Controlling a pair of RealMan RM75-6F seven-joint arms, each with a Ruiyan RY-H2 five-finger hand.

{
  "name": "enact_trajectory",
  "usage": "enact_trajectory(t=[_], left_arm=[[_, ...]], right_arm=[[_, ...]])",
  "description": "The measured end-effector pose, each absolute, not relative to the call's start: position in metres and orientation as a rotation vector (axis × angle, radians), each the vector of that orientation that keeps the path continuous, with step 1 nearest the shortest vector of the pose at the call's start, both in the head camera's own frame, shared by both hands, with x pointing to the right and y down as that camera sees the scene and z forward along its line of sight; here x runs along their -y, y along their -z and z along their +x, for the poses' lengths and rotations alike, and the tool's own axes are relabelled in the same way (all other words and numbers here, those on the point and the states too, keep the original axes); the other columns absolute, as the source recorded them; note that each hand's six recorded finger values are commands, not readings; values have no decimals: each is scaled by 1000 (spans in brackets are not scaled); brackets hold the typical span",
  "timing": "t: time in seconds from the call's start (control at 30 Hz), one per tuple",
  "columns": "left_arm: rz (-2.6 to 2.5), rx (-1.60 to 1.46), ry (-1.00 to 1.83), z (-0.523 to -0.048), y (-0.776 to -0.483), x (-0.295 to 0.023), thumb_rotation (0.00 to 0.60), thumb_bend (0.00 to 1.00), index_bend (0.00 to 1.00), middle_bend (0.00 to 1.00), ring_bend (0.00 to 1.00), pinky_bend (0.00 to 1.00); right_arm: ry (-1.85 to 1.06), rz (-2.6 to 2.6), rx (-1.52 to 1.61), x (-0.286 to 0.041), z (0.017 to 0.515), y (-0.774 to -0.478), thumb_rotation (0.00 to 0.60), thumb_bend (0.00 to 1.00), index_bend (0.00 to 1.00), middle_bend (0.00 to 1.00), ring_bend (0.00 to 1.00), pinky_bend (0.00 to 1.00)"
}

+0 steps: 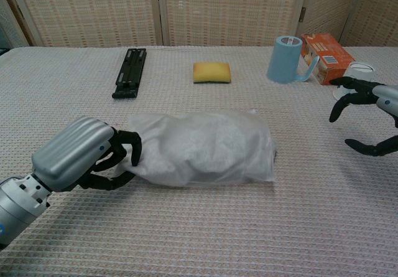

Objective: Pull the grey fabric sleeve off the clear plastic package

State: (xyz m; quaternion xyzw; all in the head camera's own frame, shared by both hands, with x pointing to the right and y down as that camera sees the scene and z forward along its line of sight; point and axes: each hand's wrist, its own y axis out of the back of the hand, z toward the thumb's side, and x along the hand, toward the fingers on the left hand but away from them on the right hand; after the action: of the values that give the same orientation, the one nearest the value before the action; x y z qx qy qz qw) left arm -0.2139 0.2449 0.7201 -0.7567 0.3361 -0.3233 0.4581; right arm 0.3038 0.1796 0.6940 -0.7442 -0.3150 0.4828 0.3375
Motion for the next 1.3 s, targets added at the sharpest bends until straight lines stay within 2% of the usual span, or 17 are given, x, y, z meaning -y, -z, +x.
enact_trajectory(t=[0.37,0.7,0.93,1.03,1.1,1.3], left_arm=[[-1859,-841,778,-211,-715,-241,600,597,754,1000,1000,1000],[-1856,-846,783,-211,-714,-237,600,601,755,1000,1000,1000],[-1852,-851,784,-210,-714,-235,600,602,758,1000,1000,1000],[-1853,-852,784,-210,-713,-235,600,603,759,1000,1000,1000],[-1852,-852,781,-210,-713,-235,600,604,758,1000,1000,1000],[-1853,-853,778,-209,-712,-236,600,606,759,1000,1000,1000]], right_arm=[[-1223,-2089,906,-177,261,-725,600,326,362,0,0,0],[-1203,-2188,930,-178,229,-745,600,318,277,0,0,0],[-1188,-2257,949,-180,213,-754,600,319,276,0,0,0],[-1189,-2295,967,-181,209,-757,600,318,319,0,0,0],[-1187,-2317,978,-182,205,-760,600,329,393,0,0,0],[-1180,-2338,1015,-181,197,-764,600,448,568,10,0,0]])
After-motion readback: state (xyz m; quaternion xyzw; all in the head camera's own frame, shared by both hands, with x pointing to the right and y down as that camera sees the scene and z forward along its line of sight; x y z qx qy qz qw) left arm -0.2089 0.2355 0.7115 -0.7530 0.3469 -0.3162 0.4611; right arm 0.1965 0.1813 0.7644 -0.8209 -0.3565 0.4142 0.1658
